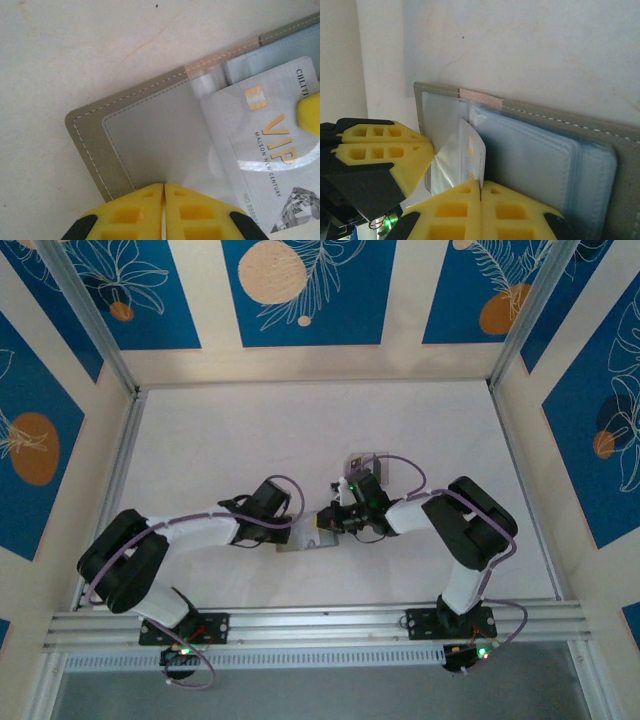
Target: Put the credit cards into the card holder
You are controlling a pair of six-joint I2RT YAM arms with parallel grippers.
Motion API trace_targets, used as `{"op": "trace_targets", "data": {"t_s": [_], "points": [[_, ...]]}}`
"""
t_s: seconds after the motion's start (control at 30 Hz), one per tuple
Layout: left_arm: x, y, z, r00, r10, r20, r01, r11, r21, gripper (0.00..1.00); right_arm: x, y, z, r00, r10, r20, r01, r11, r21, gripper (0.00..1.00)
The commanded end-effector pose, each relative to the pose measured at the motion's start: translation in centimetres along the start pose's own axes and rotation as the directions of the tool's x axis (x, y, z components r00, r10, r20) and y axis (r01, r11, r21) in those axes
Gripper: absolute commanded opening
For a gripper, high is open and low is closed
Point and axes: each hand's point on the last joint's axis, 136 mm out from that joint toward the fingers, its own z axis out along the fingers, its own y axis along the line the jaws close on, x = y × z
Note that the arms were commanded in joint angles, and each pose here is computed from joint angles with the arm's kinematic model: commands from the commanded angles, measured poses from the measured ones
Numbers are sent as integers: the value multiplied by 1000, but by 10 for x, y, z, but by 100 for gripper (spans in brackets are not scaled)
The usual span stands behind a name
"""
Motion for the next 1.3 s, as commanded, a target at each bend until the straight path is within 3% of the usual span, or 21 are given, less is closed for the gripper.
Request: {"op": "trace_targets", "data": {"t_s": [0.0,0.27,0.47,1.27], "points": [[29,19,12,994,11,-106,-19,997,-78,8,28,-22,8,991,49,-124,-41,997,62,0],[29,18,13,994,13,-108,-22,997,-75,8,15,-20,16,989,29,-142,-24,999,35,0],[32,20,14,993,13,-117,-23,996,-82,8,2,-10,17,988,5,-152,-15,998,-61,0],[29,23,5,994,34,-101,-44,994,-99,9,22,29,6,974,-108,-198,66,976,-208,0]]}}
